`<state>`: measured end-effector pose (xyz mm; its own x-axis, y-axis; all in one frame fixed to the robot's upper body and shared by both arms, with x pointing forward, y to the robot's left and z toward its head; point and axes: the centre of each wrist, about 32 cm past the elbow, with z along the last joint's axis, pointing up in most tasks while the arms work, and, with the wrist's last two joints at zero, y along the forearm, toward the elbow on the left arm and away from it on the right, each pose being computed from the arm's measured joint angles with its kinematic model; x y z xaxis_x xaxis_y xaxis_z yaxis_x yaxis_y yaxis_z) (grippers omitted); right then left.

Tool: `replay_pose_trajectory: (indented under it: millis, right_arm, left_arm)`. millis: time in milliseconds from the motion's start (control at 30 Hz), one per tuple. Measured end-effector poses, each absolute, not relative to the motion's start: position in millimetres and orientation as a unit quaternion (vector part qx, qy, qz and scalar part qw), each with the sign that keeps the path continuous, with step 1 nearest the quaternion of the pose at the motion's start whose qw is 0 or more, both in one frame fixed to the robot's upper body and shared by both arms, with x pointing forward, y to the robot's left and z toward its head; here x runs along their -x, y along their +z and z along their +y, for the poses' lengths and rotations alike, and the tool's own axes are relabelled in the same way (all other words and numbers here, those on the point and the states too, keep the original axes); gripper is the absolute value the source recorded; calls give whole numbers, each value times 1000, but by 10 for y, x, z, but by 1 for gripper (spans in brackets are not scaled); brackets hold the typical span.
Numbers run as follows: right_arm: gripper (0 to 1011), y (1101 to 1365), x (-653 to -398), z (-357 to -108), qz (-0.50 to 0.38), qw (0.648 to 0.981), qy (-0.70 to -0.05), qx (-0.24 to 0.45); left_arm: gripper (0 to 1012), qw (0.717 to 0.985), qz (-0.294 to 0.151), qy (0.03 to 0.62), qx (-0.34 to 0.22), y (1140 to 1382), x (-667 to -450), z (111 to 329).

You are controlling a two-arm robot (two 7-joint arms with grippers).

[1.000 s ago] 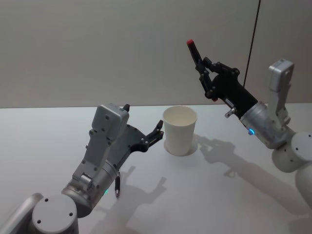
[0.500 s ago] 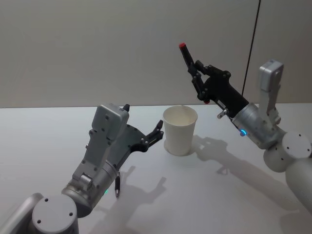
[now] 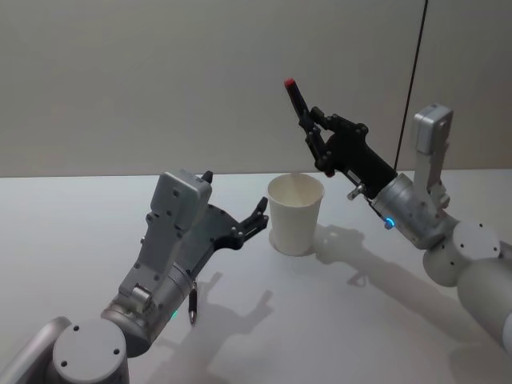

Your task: Place the pen into the pen holder.

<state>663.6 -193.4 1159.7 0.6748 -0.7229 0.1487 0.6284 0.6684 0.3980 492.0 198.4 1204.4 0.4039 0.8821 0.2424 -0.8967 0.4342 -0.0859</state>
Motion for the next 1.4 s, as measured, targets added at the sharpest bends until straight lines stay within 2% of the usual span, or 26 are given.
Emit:
replay_pose_trajectory:
  millis: [1167, 1400]
  right_arm:
    - [169, 11482, -6584, -1871, -133, 908, -369, -149]
    - [379, 11470, -6577, -1866, -133, 909, -367, -145]
  left_arm:
    - [1001, 837, -126, 531, -29, 12044, -4920, 1984]
    - [1001, 837, -126, 531, -29, 12044, -4920, 1984]
